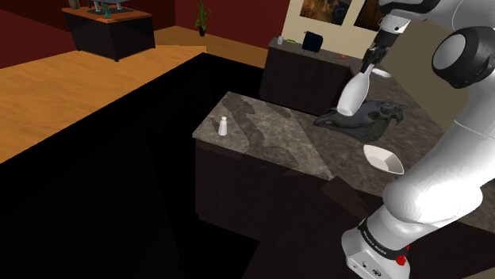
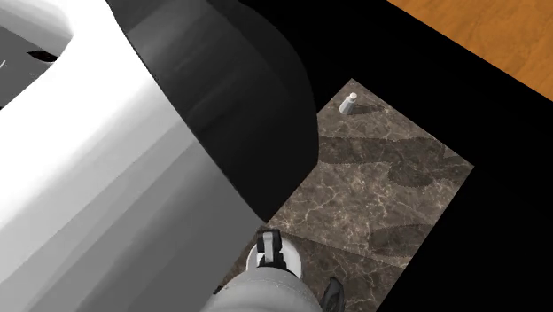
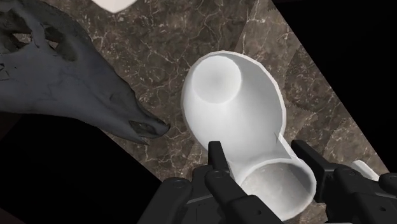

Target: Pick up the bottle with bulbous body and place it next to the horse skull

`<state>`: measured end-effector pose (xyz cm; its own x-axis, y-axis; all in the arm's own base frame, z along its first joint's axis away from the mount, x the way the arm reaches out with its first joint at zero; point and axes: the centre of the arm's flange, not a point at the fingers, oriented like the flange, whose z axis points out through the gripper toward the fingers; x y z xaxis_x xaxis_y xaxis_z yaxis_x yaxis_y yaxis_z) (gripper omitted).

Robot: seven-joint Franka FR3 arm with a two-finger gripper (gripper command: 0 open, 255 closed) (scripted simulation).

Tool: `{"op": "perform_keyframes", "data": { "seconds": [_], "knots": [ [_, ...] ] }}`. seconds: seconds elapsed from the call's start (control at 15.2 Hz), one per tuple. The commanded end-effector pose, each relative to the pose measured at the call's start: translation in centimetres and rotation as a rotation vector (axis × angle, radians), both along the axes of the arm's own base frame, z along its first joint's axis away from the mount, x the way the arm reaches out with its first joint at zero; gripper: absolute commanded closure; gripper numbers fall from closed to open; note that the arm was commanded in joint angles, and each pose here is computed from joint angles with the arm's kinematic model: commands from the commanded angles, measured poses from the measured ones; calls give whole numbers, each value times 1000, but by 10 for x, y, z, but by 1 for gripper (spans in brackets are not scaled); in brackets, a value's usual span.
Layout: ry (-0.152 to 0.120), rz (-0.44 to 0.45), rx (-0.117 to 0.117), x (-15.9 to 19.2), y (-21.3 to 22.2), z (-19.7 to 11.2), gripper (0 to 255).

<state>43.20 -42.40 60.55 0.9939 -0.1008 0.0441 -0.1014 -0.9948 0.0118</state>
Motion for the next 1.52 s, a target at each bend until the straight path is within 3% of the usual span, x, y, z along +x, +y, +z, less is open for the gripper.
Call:
{"op": "perform_keyframes", "data": {
  "seconds": [0.0,1.45],
  "knots": [
    [-1,0,-1,-1,1,-11,255],
    [-1,0,-1,-1,1,-128,255]
  ]
}}
